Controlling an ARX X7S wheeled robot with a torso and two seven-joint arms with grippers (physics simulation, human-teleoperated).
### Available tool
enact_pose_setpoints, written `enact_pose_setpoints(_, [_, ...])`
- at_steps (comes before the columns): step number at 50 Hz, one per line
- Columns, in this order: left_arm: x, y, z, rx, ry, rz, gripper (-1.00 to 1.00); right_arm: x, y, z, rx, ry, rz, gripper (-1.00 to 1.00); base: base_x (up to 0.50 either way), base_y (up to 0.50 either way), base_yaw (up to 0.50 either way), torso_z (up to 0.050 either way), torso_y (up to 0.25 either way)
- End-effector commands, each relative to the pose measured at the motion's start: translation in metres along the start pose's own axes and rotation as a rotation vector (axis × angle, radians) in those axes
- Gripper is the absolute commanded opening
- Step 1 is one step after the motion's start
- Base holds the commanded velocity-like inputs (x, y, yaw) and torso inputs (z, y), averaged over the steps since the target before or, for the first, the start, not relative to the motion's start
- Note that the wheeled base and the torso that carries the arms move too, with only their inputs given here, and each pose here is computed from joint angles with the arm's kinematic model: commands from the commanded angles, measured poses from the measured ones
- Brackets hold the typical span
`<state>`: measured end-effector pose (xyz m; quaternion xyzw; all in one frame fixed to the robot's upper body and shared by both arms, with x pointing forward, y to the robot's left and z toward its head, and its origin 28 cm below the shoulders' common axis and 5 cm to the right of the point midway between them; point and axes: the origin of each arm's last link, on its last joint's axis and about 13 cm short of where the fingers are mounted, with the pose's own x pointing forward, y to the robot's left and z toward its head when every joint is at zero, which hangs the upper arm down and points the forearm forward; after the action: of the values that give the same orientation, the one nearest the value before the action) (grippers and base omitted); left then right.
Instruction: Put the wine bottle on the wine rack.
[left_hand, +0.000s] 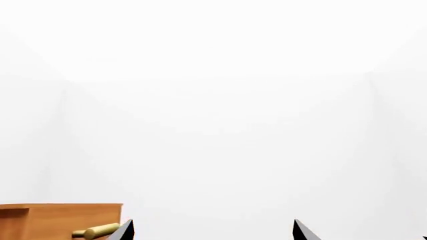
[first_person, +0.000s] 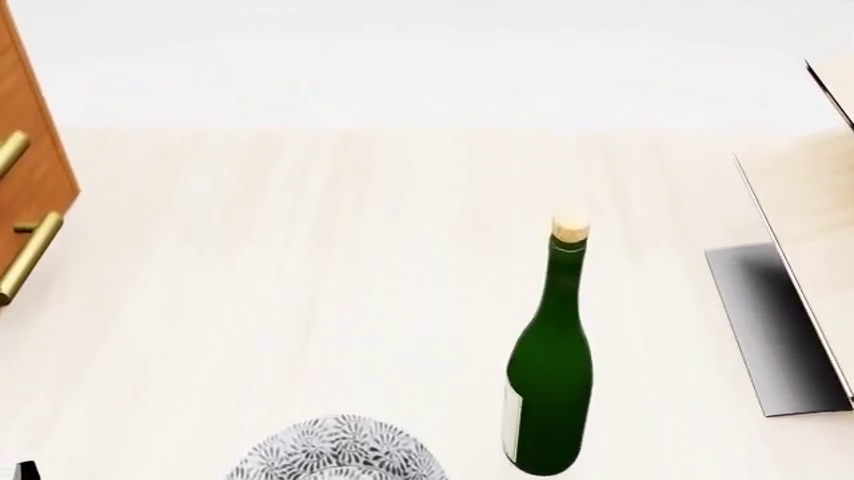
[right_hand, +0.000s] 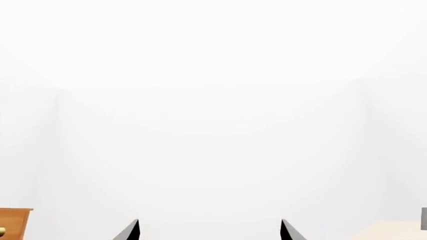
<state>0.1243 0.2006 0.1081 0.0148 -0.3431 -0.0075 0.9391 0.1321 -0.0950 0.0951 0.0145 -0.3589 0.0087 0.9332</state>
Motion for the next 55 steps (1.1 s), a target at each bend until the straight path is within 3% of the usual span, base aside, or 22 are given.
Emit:
enact_pose_setpoints(1, [-0.0003,-0.0003,0.0008,0.000,0.003,-0.002,1.00,-0.0007,0.0001,0.0001,0.000,0.001,0.001,1.00,0.14,0.00,0.00,0.000,0.000])
enact_pose_setpoints(24, [-0.0007,-0.0008,-0.0008,0.001,0.005,-0.004,1.00,-0.0010,0.0007,-0.0023,-0.004,0.016,0.005,1.00,0.14,0.00,0.00,0.000,0.000])
enact_pose_setpoints(26, [-0.0010,-0.0010,-0.0010,0.001,0.006,-0.005,1.00,-0.0004,0.0007,-0.0041,0.105,0.088,0.031,1.00,0.14,0.00,0.00,0.000,0.000])
enact_pose_setpoints(55, [-0.0006,-0.0013,-0.0004,0.001,0.006,-0.006,1.00,0.0002,0.0004,-0.0035,0.088,0.096,0.036,1.00,0.00,-0.07,0.00,0.000,0.000])
